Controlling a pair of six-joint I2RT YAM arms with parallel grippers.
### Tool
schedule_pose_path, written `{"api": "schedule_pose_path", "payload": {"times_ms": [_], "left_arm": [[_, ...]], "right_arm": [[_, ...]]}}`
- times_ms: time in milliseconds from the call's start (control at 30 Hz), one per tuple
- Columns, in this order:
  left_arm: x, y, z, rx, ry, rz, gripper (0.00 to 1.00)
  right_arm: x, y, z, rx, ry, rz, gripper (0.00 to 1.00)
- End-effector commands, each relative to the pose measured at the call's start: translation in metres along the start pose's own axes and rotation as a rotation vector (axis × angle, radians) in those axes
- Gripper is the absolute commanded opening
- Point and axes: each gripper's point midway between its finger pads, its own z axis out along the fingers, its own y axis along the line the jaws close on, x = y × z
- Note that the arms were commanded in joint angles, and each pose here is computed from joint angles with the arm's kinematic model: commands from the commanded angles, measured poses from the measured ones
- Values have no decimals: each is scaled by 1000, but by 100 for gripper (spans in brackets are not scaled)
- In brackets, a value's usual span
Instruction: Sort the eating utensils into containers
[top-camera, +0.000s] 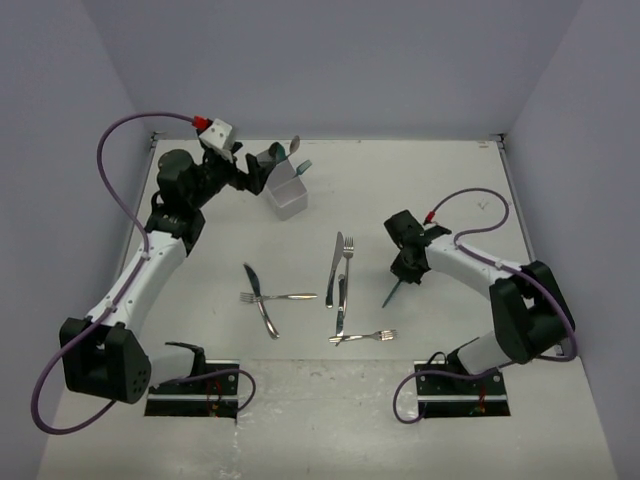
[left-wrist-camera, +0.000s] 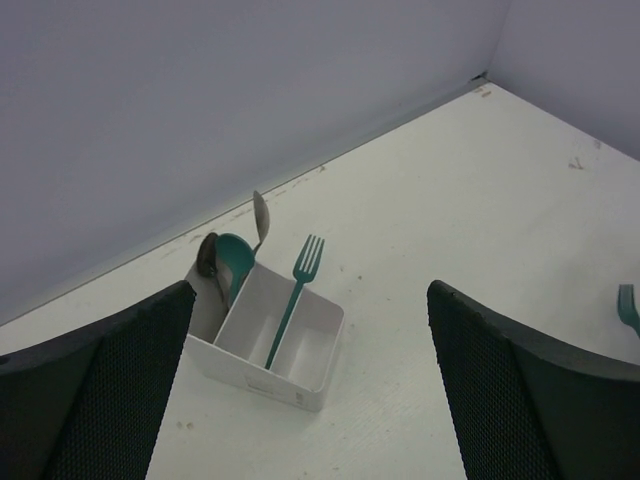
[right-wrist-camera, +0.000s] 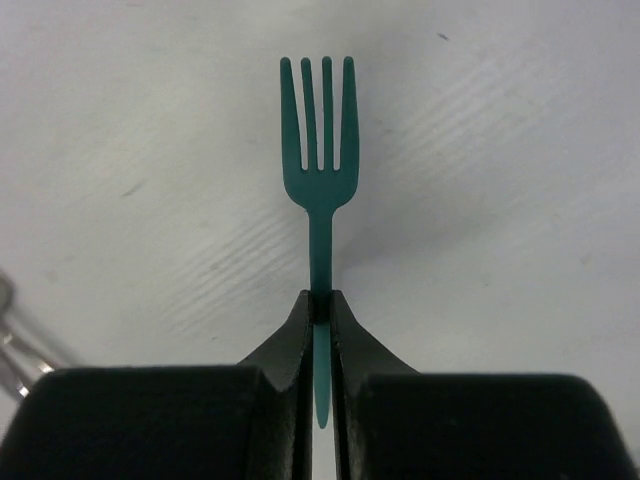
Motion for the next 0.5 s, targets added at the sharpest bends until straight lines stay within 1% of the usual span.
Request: {"api": "schedule_pose_path", "payload": {"times_ms": [0, 33, 67, 100, 133, 167, 200, 233, 300, 333, 367, 433, 467], "left_arm": [[-4, -27, 5, 167, -6, -45, 100], [4, -35, 9, 219, 13, -70, 100], [1, -44, 10, 273, 5, -103, 100], [4, -61, 8, 375, 12, -125, 100], [11, -70, 10, 429, 26, -152, 100], [8, -80, 12, 470, 7, -159, 100], [16, -100, 16, 523, 33, -200, 100], [18, -111, 19, 551, 41, -200, 100], [22, -131, 27, 590, 52, -202, 100], [26, -149, 33, 640, 71, -216, 100], [24, -158, 34, 677, 79, -253, 100], [29, -177, 29, 801, 102, -305, 100], [22, -182, 25, 846, 70, -325, 100]], "right_arm": [[-50, 56, -53, -241, -298, -172, 0], [-60, 73, -69, -317, -354, -173, 0], [-67, 81, -86, -386, -383, -192, 0], [-76, 92, -100, -439, -423, -166, 0], [-86, 104, -117, -495, -454, -153, 0], [-93, 112, -131, -541, -489, -178, 0], [-98, 130, -153, -645, -505, -166, 0], [-99, 139, -165, -703, -512, -174, 0], [-98, 154, -192, -831, -551, -262, 0], [-85, 169, -213, -978, -539, -340, 0], [-78, 172, -222, -1038, -570, -444, 0], [-73, 174, -244, -1147, -601, -469, 0], [-75, 173, -249, -1156, -618, -474, 0]]}}
